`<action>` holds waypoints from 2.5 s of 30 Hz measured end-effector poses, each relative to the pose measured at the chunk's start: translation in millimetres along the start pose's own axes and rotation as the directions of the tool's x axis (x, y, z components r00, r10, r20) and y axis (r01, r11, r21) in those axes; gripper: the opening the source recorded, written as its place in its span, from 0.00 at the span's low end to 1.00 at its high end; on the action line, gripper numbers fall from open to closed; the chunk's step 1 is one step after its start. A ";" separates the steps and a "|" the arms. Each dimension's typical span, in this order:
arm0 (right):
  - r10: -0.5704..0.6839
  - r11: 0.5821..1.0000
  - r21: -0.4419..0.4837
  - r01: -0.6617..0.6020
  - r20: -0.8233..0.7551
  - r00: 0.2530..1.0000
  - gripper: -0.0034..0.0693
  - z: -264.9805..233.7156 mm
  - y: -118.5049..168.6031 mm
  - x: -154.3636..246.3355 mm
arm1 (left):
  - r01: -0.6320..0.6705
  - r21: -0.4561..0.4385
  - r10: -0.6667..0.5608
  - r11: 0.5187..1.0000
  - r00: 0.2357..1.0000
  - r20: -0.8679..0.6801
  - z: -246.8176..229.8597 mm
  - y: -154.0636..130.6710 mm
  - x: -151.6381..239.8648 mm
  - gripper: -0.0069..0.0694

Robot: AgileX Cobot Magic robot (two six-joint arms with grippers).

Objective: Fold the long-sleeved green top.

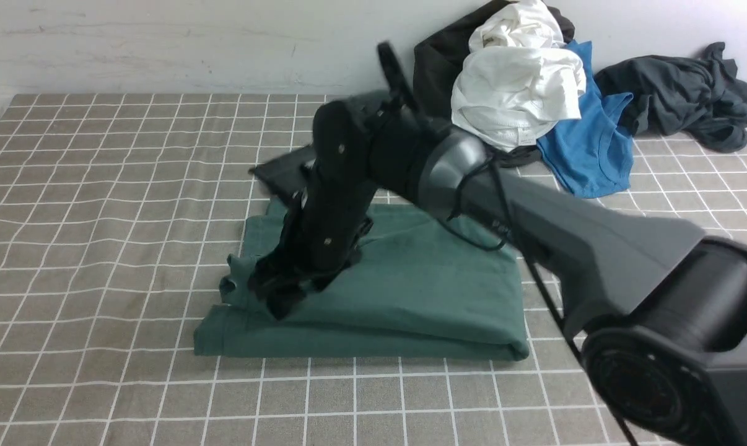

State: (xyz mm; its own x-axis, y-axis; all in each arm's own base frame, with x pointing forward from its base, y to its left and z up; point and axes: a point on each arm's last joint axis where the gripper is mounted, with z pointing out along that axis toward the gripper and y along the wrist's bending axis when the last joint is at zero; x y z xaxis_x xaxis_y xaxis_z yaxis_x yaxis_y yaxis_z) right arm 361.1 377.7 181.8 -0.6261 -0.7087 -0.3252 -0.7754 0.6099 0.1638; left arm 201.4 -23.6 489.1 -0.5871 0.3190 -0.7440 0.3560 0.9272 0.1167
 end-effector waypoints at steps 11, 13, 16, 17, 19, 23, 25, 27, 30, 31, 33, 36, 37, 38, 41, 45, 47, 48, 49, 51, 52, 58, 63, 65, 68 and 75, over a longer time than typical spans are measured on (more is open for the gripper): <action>-0.090 0.992 0.090 0.085 0.055 0.994 0.63 -35.4 18.0 -7.4 | 0.020 -0.014 -0.019 1.000 0.999 0.028 -15.4 -10.9 28.1 0.08; -0.083 0.992 0.104 0.075 0.078 0.994 0.63 -48.9 16.3 -8.8 | 0.028 -0.024 -0.026 0.999 0.998 0.053 -22.0 -13.2 32.4 0.08; -0.097 0.987 0.143 0.073 0.173 0.980 0.62 -115.1 22.2 -5.9 | 0.046 -0.042 -0.041 0.998 0.993 0.109 -41.7 -25.1 61.2 0.08; -0.103 0.986 0.151 0.077 0.180 0.978 0.62 -128.2 24.2 -0.8 | 0.052 -0.041 -0.048 0.998 0.993 0.104 -41.3 -28.4 72.1 0.08; -0.122 0.983 0.159 0.089 0.210 0.970 0.60 -165.6 32.0 13.8 | 0.069 -0.042 -0.064 0.997 0.992 0.112 -43.2 -36.3 96.8 0.08; -0.142 0.980 0.164 0.110 0.199 0.970 0.50 -208.7 42.4 58.1 | 0.109 -0.054 -0.099 0.993 0.981 0.167 -38.9 -52.0 151.9 0.08; -0.147 0.979 0.170 0.110 0.223 0.964 0.42 -233.7 48.2 87.3 | 0.120 -0.065 -0.104 0.991 0.971 0.215 -33.2 -58.7 178.3 0.08; -0.156 0.978 0.182 0.106 0.290 0.944 0.31 -251.8 53.1 121.1 | 0.126 -0.084 -0.096 0.988 0.952 0.289 -26.5 -65.7 206.9 0.08; -0.177 0.974 0.205 0.098 0.417 0.892 0.18 -277.9 59.6 158.6 | 0.132 -0.094 -0.094 0.987 0.940 0.327 -13.7 -70.9 232.5 0.08; -0.186 0.972 0.214 0.093 0.467 0.864 0.13 -286.0 61.9 176.9 | 0.135 -0.096 -0.096 0.986 0.939 0.331 -7.1 -72.2 241.1 0.08; -0.199 0.970 0.228 0.084 0.550 0.811 0.06 -297.6 65.3 206.4 | 0.136 -0.100 -0.095 0.986 0.936 0.340 0.8 -74.2 252.6 0.08; -0.197 0.971 0.231 0.056 0.652 0.732 0.03 -310.0 69.2 243.4 | 0.131 -0.102 -0.089 0.986 0.936 0.340 6.9 -75.6 260.9 0.08; -0.191 0.973 0.227 0.045 0.681 0.707 0.03 -313.3 70.3 254.6 | 0.132 -0.102 -0.090 0.986 0.936 0.340 8.2 -75.7 262.1 0.08; -0.189 0.974 0.225 0.039 0.698 0.691 0.03 -313.9 70.7 262.9 | 0.132 -0.102 -0.090 0.986 0.936 0.340 8.6 -75.9 262.8 0.08; -0.183 0.976 0.219 0.023 0.750 0.636 0.03 -321.2 73.0 283.9 | 0.132 -0.102 -0.091 0.986 0.937 0.338 9.4 -75.9 263.3 0.08; -0.184 0.976 0.219 0.017 0.772 0.609 0.03 -320.6 73.4 298.5 | 0.133 -0.101 -0.091 0.986 0.937 0.338 9.4 -75.9 263.2 0.08; -0.184 0.976 0.219 0.016 0.773 0.607 0.03 -320.4 73.4 301.1 | 0.132 -0.100 -0.092 0.986 0.938 0.333 9.6 -76.1 263.6 0.08; -0.182 0.976 0.217 0.017 0.771 0.611 0.03 -319.9 73.5 302.0 | 0.132 -0.099 -0.093 0.986 0.939 0.330 9.7 -76.2 263.9 0.08; -0.181 0.976 0.216 0.017 0.767 0.616 0.03 -319.3 73.5 302.6 | 0.131 -0.099 -0.092 0.987 0.941 0.327 9.8 -76.3 264.2 0.08; -0.178 0.976 0.215 0.019 0.756 0.630 0.03 -317.8 73.3 303.7 | 0.130 -0.098 -0.092 0.987 0.941 0.325 9.8 -76.3 264.3 0.08; -0.177 0.977 0.214 0.020 0.747 0.640 0.03 -316.9 73.2 304.4 | 0.130 -0.098 -0.092 0.987 0.941 0.325 9.8 -76.3 264.3 0.08; -0.172 0.977 0.211 0.023 0.724 0.668 0.03 -314.4 73.0 306.6 | 0.130 -0.098 -0.092 0.987 0.941 0.325 9.8 -76.3 264.3 0.08; -0.153 0.982 0.187 0.022 0.729 0.667 0.03 -314.1 74.4 306.6 | 0.130 -0.098 -0.092 0.987 0.941 0.325 9.8 -76.3 264.3 0.08; -0.141 0.985 0.170 0.018 0.751 0.645 0.03 -315.5 75.5 304.7 | 0.130 -0.098 -0.092 0.987 0.941 0.325 9.8 -76.3 264.3 0.08; -0.133 0.987 0.160 0.006 0.798 0.588 0.03 -313.6 74.8 302.9 | 0.130 -0.098 -0.092 0.987 0.941 0.325 9.8 -76.3 264.3 0.08; -0.079 0.965 0.164 -0.207 0.928 0.365 0.03 -268.2 45.0 337.3 | 0.130 -0.098 -0.092 0.987 0.941 0.325 9.8 -76.3 264.3 0.08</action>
State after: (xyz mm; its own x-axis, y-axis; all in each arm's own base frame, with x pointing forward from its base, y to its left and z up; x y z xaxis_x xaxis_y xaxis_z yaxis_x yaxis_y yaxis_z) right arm 93.0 70.9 329.2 -0.0911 0.0221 -0.9956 -0.6050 0.7929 0.0730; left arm 26.2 -12.0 277.0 -0.3489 0.1511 -0.9249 0.2031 0.9757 0.0828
